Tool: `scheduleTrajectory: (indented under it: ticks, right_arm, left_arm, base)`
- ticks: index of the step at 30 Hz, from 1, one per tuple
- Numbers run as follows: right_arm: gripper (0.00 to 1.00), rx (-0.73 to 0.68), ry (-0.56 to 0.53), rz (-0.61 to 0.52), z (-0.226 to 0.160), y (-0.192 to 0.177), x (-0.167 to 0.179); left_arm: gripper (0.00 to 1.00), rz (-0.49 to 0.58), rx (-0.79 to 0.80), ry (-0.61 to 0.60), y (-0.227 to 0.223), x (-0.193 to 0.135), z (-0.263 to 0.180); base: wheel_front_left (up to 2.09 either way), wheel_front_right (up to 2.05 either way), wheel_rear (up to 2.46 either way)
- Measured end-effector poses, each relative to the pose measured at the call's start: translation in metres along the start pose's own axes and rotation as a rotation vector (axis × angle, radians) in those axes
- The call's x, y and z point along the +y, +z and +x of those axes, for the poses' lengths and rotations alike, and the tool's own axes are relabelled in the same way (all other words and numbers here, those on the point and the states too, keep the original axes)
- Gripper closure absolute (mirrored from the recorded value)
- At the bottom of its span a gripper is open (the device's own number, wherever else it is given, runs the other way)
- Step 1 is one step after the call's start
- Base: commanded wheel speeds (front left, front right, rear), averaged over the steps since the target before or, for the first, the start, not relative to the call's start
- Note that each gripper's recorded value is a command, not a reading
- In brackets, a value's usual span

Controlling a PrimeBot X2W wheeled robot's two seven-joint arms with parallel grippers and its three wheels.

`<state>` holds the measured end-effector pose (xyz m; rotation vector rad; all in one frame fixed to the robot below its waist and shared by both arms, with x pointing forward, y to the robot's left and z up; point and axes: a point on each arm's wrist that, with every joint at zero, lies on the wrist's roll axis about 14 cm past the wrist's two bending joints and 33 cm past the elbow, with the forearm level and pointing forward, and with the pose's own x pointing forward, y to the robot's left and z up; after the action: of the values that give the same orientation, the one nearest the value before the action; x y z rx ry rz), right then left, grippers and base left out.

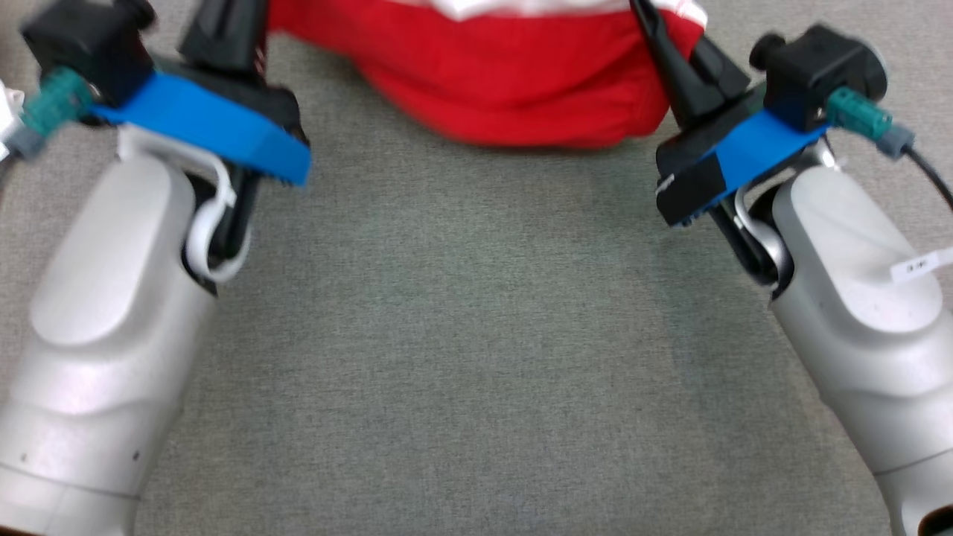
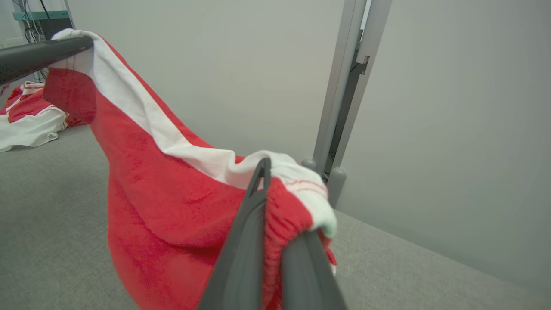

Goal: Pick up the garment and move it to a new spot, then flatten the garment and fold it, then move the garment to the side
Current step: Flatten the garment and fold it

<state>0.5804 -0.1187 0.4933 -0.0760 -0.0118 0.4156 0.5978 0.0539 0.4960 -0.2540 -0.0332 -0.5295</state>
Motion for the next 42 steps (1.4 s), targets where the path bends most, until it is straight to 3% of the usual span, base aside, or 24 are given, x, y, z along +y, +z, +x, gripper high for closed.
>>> scheduleTrajectory:
  ticks: [3, 6, 16, 29, 34, 42]
  right_arm:
    - [1.0, 0.026, 0.01, 0.029, -0.007, -0.019, 0.007]
    - [1.0, 0.035, 0.017, 0.052, -0.019, -0.027, 0.013]
    - [1.0, -0.047, 0.002, 0.122, -0.07, -0.002, 0.029]
    - [1.0, -0.002, -0.041, 0.23, -0.187, 0.013, 0.065]
    - [1.0, 0.06, -0.082, 0.269, -0.21, 0.007, 0.066]
    - [1.0, 0.148, -0.097, 0.317, -0.196, -0.023, 0.061]
  left_arm:
    - [1.0, -0.04, 0.053, 0.003, -0.024, -0.002, -0.018]
    - [1.0, -0.072, 0.019, -0.009, -0.015, -0.01, -0.029]
    - [1.0, -0.114, -0.091, 0.014, 0.019, -0.042, -0.093]
    - [1.0, -0.136, -0.067, 0.023, 0.027, -0.093, -0.198]
    - [1.0, -0.147, -0.015, 0.025, 0.015, -0.098, -0.209]
    - [1.0, -0.142, 0.086, 0.032, -0.02, -0.079, -0.183]
  base:
    - [0.0, 0.0, 0.0]
    - [0.0, 0.0, 0.0]
    - [0.0, 0.0, 0.0]
    - [0.0, 0.0, 0.0]
    - [0.0, 0.0, 0.0]
    - [0.0, 0.0, 0.0]
